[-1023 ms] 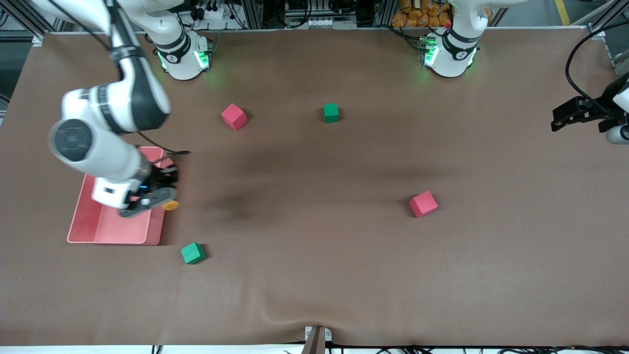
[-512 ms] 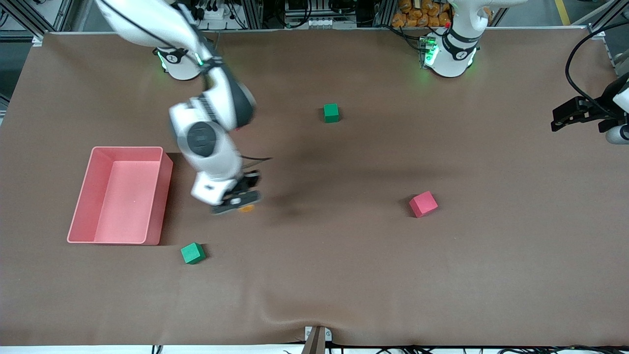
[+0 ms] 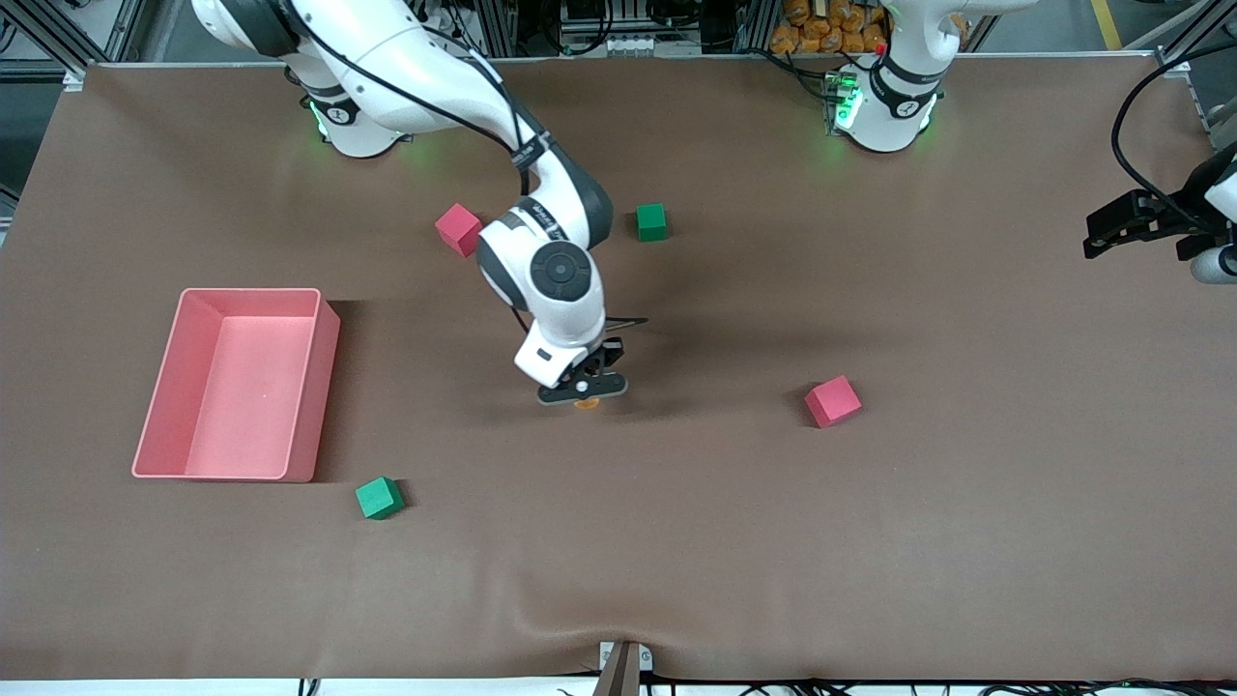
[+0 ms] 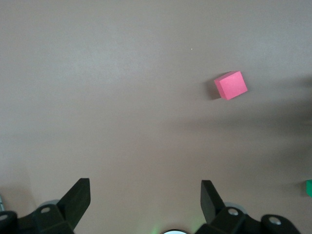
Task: Place and upright button with both arms
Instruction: 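Lift the button out of the tray with the right gripper, then set the button on the table and open the right gripper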
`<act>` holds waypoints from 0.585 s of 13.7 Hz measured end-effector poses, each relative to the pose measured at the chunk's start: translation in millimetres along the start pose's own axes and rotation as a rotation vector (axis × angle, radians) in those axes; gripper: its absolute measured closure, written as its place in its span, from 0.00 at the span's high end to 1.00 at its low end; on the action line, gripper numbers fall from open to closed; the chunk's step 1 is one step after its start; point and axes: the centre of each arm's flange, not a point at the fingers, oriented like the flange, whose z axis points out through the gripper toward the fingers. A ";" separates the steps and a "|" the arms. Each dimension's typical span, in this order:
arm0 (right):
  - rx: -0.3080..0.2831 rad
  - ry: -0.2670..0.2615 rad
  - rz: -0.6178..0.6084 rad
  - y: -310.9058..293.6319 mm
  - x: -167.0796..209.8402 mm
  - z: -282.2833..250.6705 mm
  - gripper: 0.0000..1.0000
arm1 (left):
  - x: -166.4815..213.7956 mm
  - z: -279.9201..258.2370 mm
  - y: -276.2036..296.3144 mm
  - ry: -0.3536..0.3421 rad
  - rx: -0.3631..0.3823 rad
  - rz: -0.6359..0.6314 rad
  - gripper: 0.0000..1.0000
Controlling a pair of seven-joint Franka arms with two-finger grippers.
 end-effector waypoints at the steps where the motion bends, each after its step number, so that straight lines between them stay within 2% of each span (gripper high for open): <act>1: -0.004 -0.005 0.002 -9.7 -5.5 6.8 0.34 | 0.0 0.1 0.0 0.000 0.000 0.000 1.00; 8: -0.003 -0.001 0.031 -45.1 -28.9 53.9 0.34 | 0.0 0.1 0.0 0.000 0.000 0.000 1.00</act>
